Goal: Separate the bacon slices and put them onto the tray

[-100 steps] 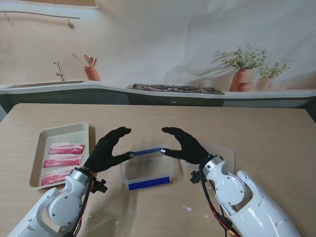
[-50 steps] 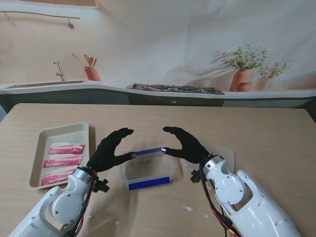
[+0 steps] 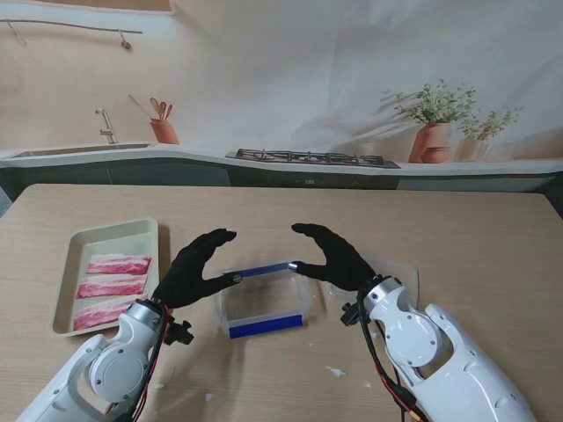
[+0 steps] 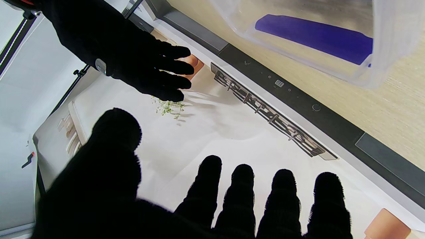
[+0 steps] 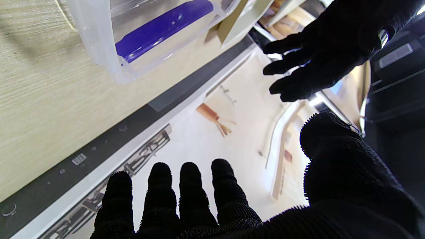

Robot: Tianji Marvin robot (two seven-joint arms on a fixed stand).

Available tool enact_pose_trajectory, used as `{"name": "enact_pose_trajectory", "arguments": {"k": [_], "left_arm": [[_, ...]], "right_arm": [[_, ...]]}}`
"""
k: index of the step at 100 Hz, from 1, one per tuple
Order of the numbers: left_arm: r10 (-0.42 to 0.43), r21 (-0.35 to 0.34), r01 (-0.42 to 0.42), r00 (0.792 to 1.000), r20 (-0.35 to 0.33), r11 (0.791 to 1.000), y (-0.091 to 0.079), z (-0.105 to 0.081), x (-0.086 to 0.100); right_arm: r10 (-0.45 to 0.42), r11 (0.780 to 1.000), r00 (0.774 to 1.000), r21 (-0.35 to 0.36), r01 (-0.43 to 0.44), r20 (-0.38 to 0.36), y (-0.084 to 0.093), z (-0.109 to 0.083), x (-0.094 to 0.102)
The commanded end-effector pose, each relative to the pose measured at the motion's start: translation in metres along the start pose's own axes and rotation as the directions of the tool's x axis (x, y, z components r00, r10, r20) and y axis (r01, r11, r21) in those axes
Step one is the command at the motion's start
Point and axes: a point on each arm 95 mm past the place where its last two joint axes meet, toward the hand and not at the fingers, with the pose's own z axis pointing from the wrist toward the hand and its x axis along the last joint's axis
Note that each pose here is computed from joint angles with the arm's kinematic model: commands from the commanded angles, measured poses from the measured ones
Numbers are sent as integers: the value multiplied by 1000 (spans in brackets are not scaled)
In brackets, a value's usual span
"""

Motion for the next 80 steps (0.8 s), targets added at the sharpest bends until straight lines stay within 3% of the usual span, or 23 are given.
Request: {"name": "enact_pose_trajectory", "arguments": {"k": [1,40,80], "left_arm": [[-13,-7,13,1000,4,1000,2,1,3],[-28,-14,29,999,31,999,3,11,-2],[-39,11,39,999,27,999,2,1,1]], "right_arm": [[11,1000,1000,5,-11,-2,-5,-1,3],[39,999,999,-16,-39,20,1,-1,-6],[17,1000,1000,-8,-17,-16,4,1,3]]}}
